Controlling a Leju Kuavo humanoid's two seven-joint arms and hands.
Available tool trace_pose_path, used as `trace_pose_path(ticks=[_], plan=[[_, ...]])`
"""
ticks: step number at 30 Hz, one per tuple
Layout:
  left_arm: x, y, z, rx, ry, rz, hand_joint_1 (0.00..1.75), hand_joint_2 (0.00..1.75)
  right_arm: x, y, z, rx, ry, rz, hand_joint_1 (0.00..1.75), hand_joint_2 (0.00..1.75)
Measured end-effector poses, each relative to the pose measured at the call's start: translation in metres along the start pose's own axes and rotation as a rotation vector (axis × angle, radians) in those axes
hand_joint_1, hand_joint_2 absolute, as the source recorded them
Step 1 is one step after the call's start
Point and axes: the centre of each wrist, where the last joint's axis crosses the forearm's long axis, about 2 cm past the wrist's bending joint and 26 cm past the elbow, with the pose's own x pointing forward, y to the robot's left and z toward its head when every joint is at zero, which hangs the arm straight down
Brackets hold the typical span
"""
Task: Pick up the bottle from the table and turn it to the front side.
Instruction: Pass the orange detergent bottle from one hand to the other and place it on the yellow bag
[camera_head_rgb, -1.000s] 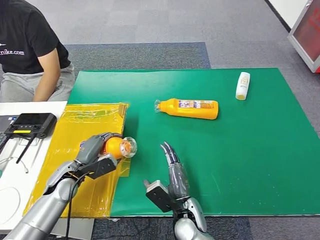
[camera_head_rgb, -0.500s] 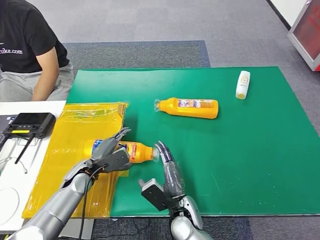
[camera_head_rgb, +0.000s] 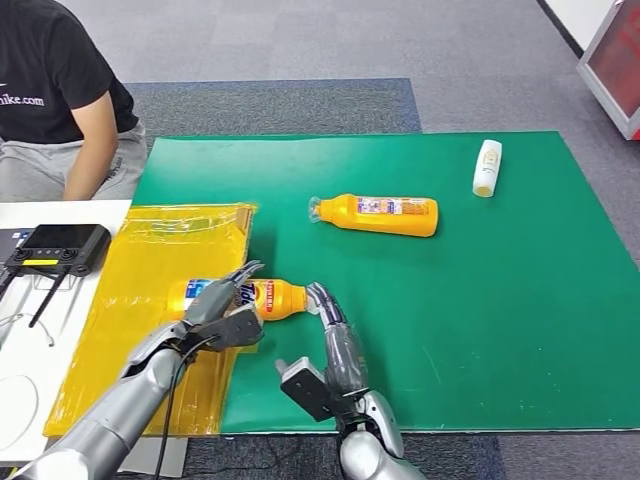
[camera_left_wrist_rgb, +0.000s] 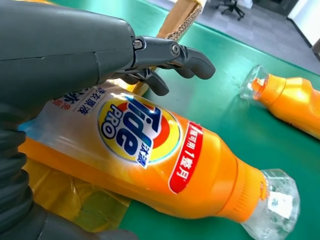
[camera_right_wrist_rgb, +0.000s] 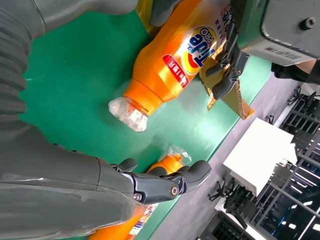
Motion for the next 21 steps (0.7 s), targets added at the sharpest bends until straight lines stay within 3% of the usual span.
trace_pose_path(ticks=[2,6,11,16,21], plan=[[0.001,-0.001,0.002,0.033,-0.016,-0.014,0.0,1.75,0.0,0.0,0.0,-0.002,0.002,0.001,0.0,1.75],[0.02,-0.001,0.01,0.179,-0.164,0.022,0.0,0.0,-0.001,0.001,0.003,-0.006,0.013,0.003,0.0,1.75],[0.052,0.004,0.033,0.363,-0.399,0.188,0.0,0.0,-0.003,0.002,0.006,-0.008,0.018,0.002,0.0,1.75],[0.078,0.009,0.051,0.62,-0.431,0.002,0.0,0.0,-0.003,0.001,0.008,-0.013,0.027,0.016,0.0,1.75],[0.089,0.006,0.058,0.708,-0.412,-0.044,0.0,0.0,-0.004,0.001,0.008,-0.007,0.026,0.037,0.0,1.75]])
